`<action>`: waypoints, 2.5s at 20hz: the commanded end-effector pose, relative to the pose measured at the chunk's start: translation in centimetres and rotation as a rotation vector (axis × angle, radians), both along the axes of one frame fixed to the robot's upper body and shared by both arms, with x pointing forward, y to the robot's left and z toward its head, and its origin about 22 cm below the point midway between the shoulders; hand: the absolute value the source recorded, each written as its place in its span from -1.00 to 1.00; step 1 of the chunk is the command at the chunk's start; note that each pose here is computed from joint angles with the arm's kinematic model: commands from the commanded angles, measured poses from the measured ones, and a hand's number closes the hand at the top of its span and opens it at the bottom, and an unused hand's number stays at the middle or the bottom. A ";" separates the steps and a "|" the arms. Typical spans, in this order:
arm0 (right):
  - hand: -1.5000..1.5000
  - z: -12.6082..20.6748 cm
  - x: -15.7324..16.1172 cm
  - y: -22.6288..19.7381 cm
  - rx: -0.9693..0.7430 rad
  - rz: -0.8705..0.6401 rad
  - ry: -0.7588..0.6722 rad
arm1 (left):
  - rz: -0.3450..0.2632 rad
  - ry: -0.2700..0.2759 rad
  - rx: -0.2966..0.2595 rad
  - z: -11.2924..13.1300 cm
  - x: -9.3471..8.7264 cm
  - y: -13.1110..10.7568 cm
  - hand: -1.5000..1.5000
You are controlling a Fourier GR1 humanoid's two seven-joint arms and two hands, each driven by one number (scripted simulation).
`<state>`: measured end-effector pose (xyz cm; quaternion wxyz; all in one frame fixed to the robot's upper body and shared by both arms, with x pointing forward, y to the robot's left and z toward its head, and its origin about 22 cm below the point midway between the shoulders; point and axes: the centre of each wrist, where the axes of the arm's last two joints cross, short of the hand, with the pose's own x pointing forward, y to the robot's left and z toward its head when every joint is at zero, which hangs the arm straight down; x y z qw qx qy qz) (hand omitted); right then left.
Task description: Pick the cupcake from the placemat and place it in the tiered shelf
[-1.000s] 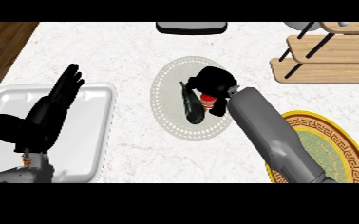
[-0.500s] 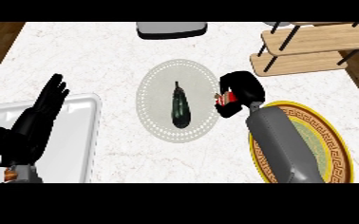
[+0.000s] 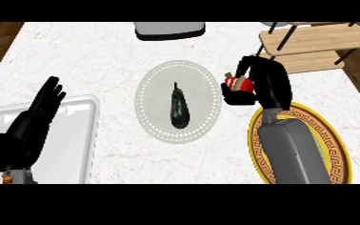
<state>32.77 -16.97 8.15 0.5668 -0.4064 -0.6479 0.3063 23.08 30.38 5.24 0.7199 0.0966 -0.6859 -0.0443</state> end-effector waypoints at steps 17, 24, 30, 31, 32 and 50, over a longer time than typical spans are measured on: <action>1.00 19.2 -7.5 -1.1 0.169 -0.231 -0.265 | -0.094 -0.034 -0.001 0.1 4.3 1.0 0.00; 1.00 19.7 -5.7 -4.7 0.785 -0.115 -0.364 | -0.150 -0.041 -0.020 0.7 2.8 -2.8 0.00; 1.00 20.7 -2.2 -4.8 0.886 -0.063 -0.362 | -0.120 -0.040 -0.006 1.0 3.1 -0.9 0.00; 1.00 19.6 -2.7 -8.0 0.154 -0.264 -0.297 | -0.098 -0.046 0.010 0.9 2.5 -1.7 0.00; 1.00 19.9 -2.6 -8.2 0.042 -0.278 -0.296 | -0.106 -0.055 -0.003 1.1 2.7 -2.0 0.00; 1.00 24.6 6.3 -11.3 -0.203 -0.120 -0.450 | -0.118 -0.061 0.006 0.6 3.9 -3.9 0.00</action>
